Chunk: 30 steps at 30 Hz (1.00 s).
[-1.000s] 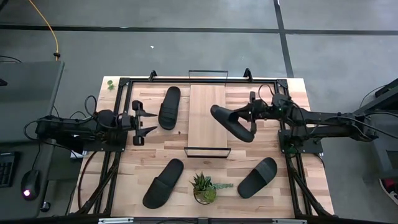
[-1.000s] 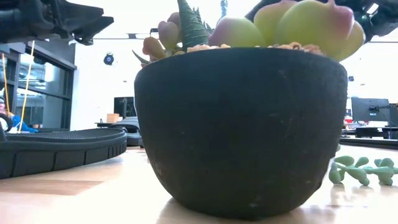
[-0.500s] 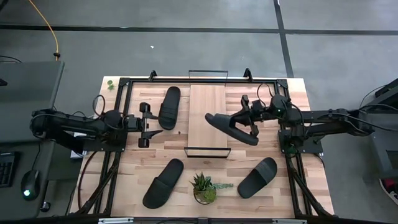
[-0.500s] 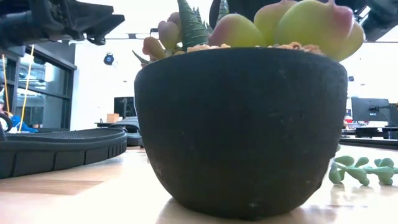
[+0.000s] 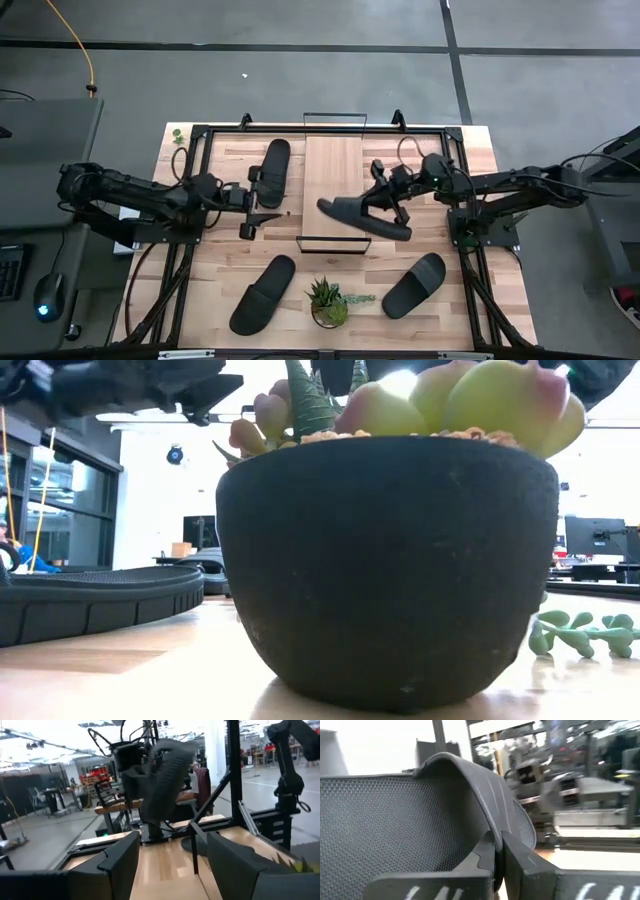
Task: Pick and place slides into the shelf
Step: Put the top right black slide on the shelf
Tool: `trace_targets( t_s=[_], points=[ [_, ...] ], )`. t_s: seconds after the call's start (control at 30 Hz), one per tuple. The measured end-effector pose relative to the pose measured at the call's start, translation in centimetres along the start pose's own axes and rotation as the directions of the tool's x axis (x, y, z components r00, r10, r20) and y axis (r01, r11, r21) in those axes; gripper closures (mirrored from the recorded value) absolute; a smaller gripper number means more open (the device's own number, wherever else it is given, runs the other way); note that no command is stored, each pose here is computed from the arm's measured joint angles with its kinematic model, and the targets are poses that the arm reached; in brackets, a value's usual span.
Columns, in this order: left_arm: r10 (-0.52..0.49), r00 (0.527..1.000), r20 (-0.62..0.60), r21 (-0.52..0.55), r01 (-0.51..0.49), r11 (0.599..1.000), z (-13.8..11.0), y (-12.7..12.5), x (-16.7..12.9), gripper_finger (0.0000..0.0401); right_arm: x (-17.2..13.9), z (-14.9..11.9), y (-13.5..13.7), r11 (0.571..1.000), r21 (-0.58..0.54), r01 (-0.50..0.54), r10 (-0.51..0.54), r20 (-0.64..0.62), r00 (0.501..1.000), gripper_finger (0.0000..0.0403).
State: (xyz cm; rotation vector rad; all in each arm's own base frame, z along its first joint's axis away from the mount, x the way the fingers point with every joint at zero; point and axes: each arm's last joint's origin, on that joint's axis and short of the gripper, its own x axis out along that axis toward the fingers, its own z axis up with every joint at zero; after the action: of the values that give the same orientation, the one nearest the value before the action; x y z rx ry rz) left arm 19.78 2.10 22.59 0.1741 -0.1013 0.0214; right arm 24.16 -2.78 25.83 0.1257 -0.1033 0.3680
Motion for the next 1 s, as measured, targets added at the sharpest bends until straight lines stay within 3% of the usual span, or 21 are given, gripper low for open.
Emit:
trace_targets(
  t_s=[0.33, 1.0],
  points=[
    [-0.12, 0.992, -0.035, -0.021, 0.12, 0.993, -0.2, -0.6, 2.5, 0.0185, 3.5, 0.3, 0.5, 0.997, -0.012, -0.078, 0.078, -0.02, 0.997, 0.0403],
    [-0.124, 0.992, -0.007, 0.005, 0.124, 0.992, 0.7, -1.6, 3.0, 0.0185, 7.3, -0.8, -0.6, 0.995, -0.009, -0.097, 0.097, -0.061, 0.993, 0.0403]
  ],
)
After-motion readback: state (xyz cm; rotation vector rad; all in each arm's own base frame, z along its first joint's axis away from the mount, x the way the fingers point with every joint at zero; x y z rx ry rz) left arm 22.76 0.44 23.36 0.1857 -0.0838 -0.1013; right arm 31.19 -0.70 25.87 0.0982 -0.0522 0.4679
